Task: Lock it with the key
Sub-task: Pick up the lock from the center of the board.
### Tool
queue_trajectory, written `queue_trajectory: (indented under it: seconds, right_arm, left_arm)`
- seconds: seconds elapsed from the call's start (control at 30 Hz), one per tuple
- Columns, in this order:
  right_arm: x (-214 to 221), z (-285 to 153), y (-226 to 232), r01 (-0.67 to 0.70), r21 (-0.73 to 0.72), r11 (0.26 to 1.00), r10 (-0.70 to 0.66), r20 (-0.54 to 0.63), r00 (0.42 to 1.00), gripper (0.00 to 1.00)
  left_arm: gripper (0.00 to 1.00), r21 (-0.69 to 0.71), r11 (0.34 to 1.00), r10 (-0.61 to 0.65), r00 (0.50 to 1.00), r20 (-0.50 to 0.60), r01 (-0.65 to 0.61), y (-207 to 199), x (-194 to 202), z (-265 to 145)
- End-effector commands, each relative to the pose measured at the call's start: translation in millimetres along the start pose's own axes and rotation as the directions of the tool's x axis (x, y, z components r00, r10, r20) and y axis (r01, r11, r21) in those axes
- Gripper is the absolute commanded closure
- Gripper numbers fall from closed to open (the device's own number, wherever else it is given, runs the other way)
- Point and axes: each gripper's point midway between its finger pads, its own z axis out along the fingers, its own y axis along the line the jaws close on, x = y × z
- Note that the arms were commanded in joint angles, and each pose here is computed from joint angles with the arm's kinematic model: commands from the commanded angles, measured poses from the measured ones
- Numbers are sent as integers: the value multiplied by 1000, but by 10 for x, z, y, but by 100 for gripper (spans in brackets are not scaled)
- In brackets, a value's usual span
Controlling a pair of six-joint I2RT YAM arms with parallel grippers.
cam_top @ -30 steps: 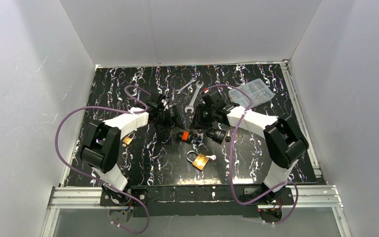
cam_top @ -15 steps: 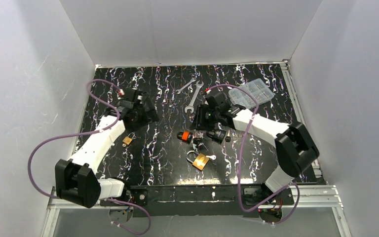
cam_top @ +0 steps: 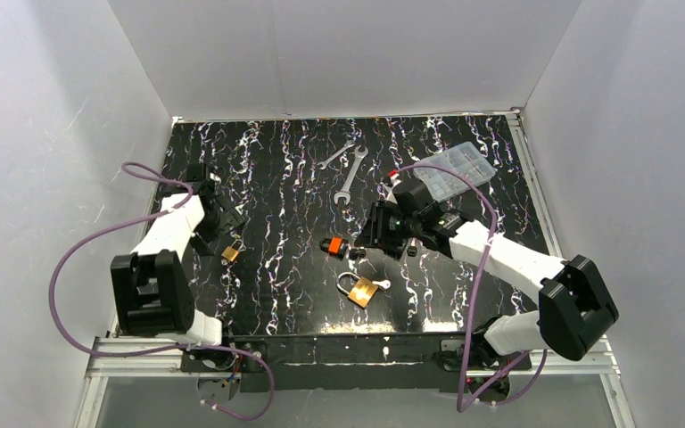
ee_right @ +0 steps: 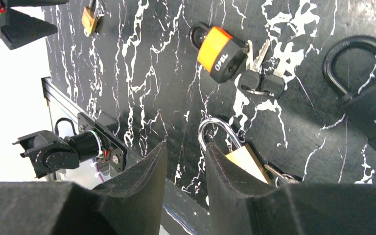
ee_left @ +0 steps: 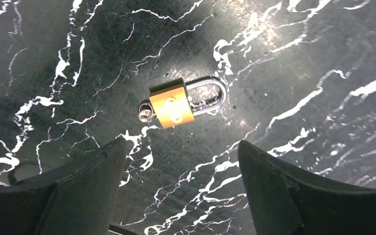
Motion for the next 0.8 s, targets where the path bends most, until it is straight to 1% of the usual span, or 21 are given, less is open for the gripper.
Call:
queue_trajectory:
  seconds: [0.0,0.1,0.33,0.43,0.67,0.77]
  right_arm:
    - [13,-86,102,17,-59,998,-15,30,999,59]
    - [73,-123,89,5,-73,997,-3,29,1000,59]
    - [195,-226,-34,-4,-54,999,6,41,999,59]
    - [218,-248,-44,-10,-57,998,13,44,999,59]
    - [250,-248,-47,-16,-64,998,18,35,999,60]
    - [248,-234,-32,-17,-72,997,19,32,999,60]
  left_arm:
    - [20,-64,996,-70,997,-38,67,76,24,217]
    - [24,-84,991,-113,992,-53,108,52,-1,364]
    - [36,-108,987,-125,989,-79,116,-1,-37,550]
    - [40,-101,988,-126,988,-87,117,-31,-36,591]
    - [57,-102,987,-132,985,-114,121,-45,20,659]
    - [59,-97,986,-149,980,-133,137,-38,102,673]
